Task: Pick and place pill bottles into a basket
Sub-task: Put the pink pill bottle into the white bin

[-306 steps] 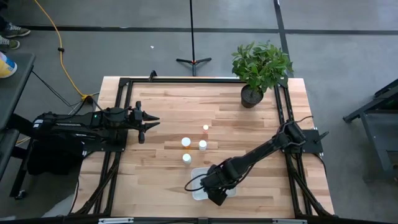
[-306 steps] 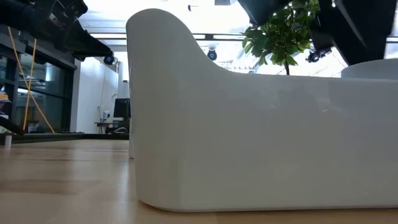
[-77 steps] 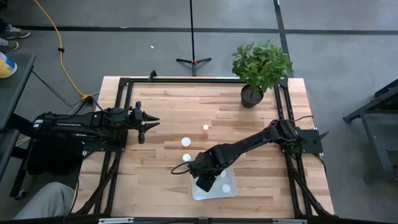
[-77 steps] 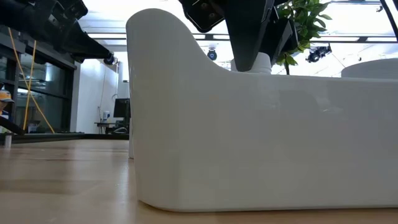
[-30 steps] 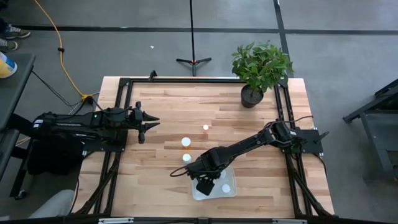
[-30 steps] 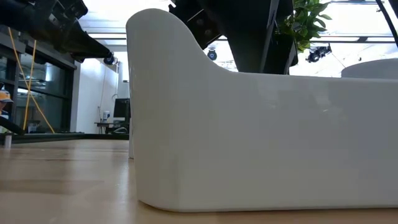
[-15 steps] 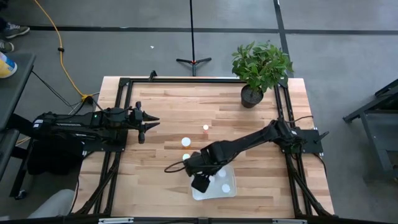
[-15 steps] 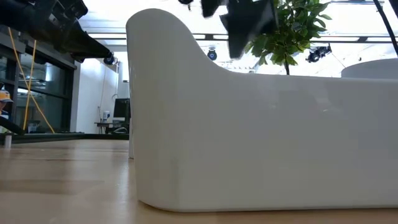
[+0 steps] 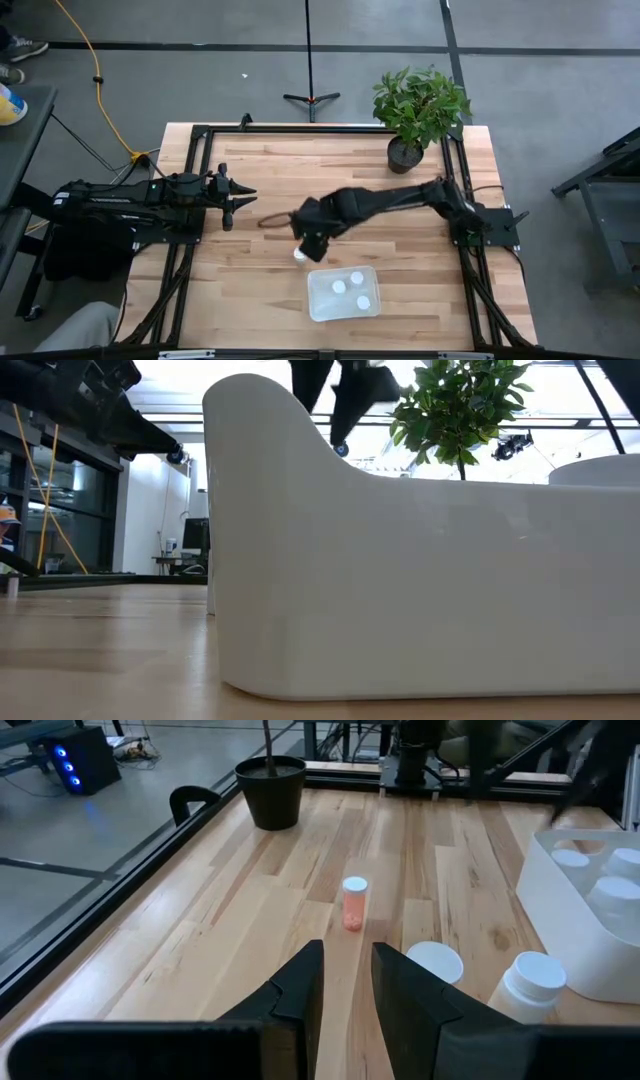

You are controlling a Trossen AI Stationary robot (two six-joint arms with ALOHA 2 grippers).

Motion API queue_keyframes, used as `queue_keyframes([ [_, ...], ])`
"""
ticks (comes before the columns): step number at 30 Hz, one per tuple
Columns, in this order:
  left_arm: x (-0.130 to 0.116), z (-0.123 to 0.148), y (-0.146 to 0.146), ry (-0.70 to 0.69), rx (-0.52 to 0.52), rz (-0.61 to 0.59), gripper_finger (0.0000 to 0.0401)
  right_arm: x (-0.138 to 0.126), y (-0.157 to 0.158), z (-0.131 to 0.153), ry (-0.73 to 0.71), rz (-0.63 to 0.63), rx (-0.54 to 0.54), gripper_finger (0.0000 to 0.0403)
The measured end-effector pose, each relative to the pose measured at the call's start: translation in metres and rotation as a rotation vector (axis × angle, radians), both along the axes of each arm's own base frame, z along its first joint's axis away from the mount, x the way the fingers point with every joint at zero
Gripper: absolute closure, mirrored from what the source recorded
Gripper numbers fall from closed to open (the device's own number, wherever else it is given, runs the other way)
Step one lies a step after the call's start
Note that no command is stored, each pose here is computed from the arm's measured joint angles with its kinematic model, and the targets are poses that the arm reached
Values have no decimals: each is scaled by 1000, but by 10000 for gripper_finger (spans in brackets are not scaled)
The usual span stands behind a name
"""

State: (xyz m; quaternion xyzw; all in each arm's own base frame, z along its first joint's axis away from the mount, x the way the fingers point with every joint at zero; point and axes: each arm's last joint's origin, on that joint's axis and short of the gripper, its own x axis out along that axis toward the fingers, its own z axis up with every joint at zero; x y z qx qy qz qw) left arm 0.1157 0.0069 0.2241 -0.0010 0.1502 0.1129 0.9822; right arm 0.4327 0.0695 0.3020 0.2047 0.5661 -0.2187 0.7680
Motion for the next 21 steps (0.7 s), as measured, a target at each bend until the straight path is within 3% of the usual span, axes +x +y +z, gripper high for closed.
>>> queue_keyframes([
  [11, 0, 0, 0, 0, 0, 0, 277, 3, -74, -41, 143, -78, 59, 134],
  [21, 0, 0, 0, 0, 0, 0, 277, 1, -107, -70, 176, -85, 133, 134],
])
